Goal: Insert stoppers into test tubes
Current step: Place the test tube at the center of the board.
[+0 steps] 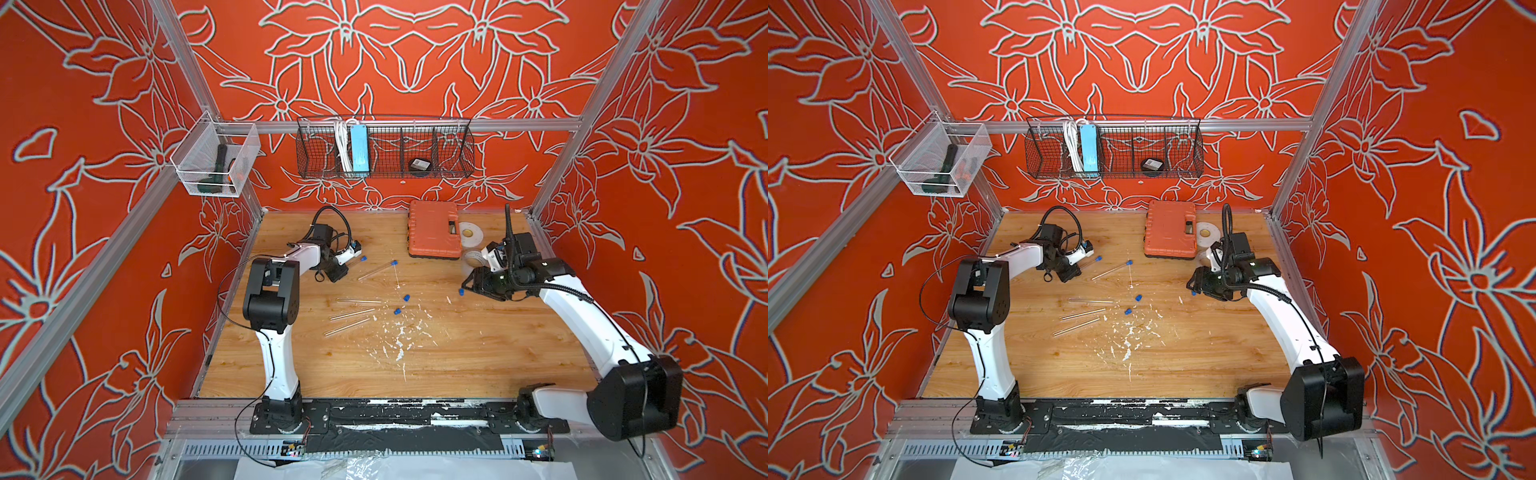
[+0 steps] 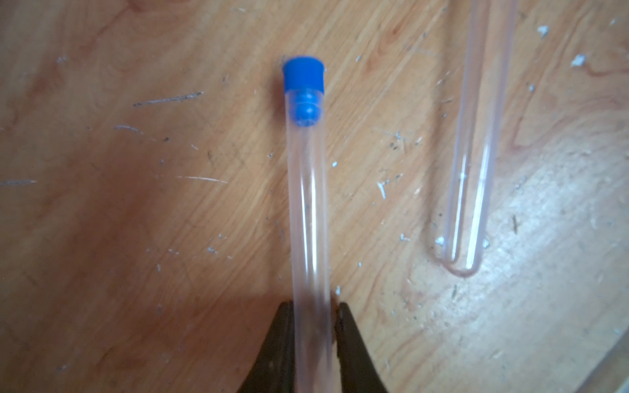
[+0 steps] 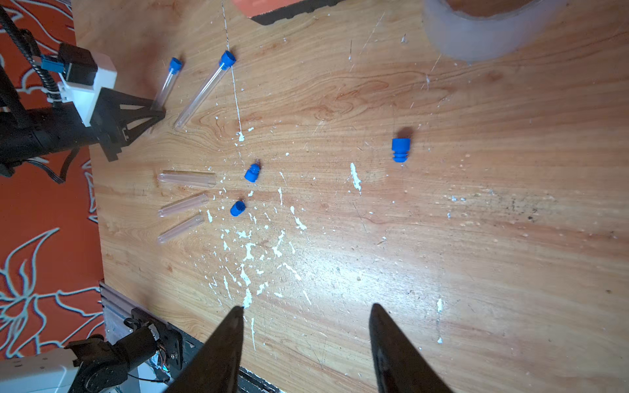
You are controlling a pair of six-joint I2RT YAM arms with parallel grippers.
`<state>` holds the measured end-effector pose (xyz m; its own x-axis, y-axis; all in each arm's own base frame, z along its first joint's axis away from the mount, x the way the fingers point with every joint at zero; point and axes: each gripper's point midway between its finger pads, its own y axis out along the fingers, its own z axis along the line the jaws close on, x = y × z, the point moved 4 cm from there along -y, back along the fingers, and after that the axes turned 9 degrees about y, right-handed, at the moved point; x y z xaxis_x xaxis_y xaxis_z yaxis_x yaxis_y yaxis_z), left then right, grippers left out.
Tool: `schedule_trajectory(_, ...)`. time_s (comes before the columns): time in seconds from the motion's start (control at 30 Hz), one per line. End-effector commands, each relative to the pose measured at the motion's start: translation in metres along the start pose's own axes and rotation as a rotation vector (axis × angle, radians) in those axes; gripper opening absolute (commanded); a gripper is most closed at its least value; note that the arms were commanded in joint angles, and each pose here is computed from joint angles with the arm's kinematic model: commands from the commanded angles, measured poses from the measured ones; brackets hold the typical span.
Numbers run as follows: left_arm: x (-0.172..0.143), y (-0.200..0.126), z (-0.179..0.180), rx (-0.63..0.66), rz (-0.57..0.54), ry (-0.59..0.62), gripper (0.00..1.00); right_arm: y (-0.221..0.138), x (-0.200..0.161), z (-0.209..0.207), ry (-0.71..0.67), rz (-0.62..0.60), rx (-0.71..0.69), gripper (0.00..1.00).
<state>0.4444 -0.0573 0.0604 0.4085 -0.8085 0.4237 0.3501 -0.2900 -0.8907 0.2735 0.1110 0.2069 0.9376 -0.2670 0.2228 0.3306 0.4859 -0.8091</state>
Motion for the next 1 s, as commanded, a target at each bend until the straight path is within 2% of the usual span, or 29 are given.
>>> schedule_trajectory(0.0,-0.021,0.009,-0.029,-0.119,0.088,-0.032,0.2,-0.005,0.0,0.002,-0.016,0.004,0.009,0.59)
schedule_trajectory(0.2,-0.021,0.01,-0.028,-0.115,0.086,-0.04,0.21,-0.006,0.0,0.003,-0.021,0.005,0.01,0.59)
schedule_trajectory(0.5,-0.007,-0.007,-0.018,-0.051,0.028,-0.038,0.34,-0.007,0.002,0.006,-0.031,0.013,0.016,0.59)
schedule_trajectory(0.57,-0.005,-0.016,-0.016,-0.014,0.009,-0.027,0.41,-0.009,0.002,0.006,-0.032,0.008,0.018,0.59)
schedule_trajectory(0.7,0.003,-0.042,-0.012,0.073,-0.05,-0.006,0.47,-0.009,0.001,0.008,-0.034,0.006,0.032,0.59)
schedule_trajectory(0.87,0.019,-0.085,-0.007,0.197,-0.147,0.024,0.48,-0.01,0.001,0.011,-0.045,0.01,0.047,0.59)
schedule_trajectory(0.97,0.029,-0.114,-0.009,0.28,-0.231,0.002,0.48,-0.012,0.001,0.011,-0.051,0.008,0.051,0.59)
